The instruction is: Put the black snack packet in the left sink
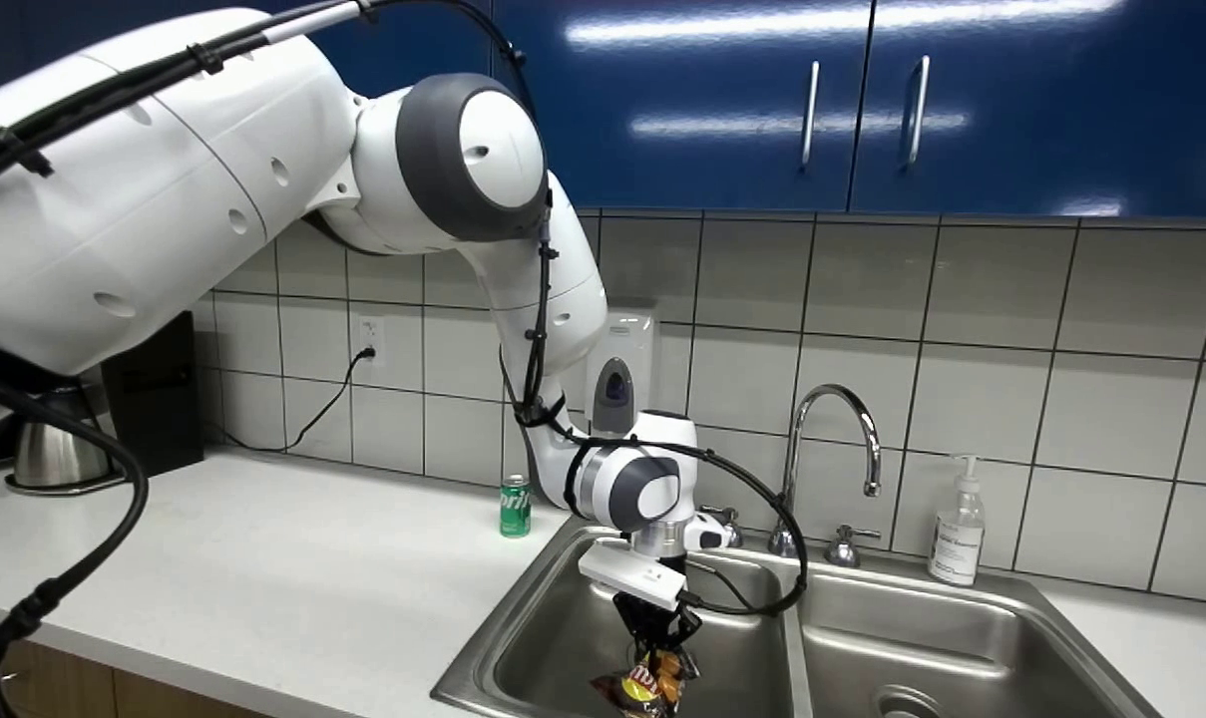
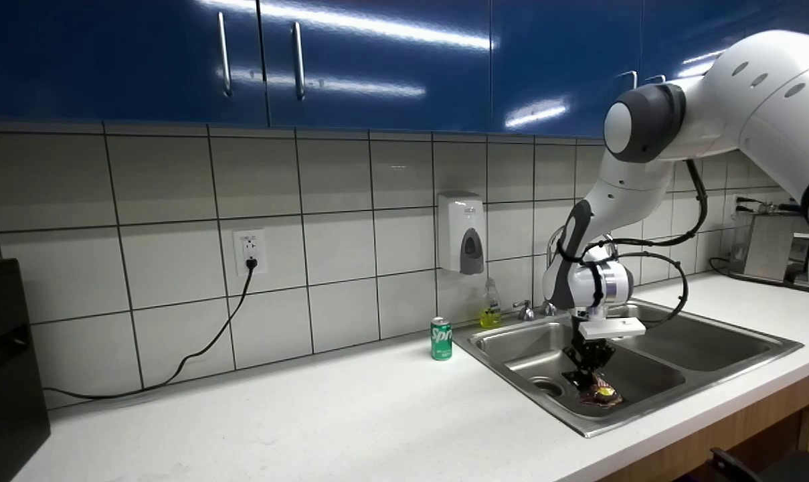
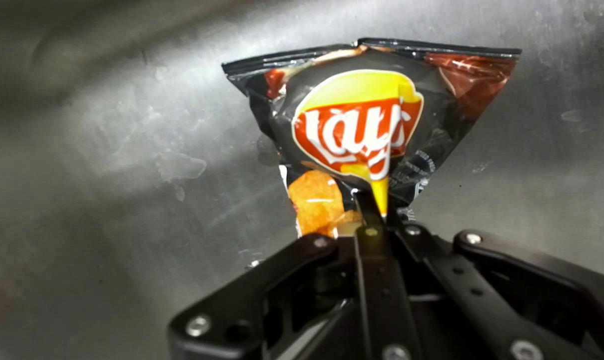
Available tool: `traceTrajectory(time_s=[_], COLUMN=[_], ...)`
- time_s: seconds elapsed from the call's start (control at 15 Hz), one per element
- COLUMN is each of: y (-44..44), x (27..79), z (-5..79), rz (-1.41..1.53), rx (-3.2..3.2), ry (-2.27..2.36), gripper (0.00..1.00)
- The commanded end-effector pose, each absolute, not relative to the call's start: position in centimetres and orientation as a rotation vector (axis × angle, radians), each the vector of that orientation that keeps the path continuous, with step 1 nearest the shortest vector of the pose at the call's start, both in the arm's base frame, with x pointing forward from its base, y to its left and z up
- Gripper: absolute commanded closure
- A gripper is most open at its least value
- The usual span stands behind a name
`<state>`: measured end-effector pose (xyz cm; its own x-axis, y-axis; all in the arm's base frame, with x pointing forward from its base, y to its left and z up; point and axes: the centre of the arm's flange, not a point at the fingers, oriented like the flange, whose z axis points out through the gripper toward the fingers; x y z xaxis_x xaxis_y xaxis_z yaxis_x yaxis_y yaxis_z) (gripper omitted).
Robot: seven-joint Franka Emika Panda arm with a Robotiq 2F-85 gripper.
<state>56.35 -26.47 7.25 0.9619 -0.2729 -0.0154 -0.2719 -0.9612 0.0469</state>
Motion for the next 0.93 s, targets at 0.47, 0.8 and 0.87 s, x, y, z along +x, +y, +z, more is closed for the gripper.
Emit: traceTrajectory(time_s=[0.47,0.8,0.87], y=[-27.0,-26.4,-26.2], x=[56.6,56.8,56.8], z=[4.4,5.6,6.3], rz=[-0.094,-0.081,-0.071], rx=[3.086,3.089,3.091], ry=[-0.413,-0.41,-0.409], gripper=[1.0,0.6,0.51])
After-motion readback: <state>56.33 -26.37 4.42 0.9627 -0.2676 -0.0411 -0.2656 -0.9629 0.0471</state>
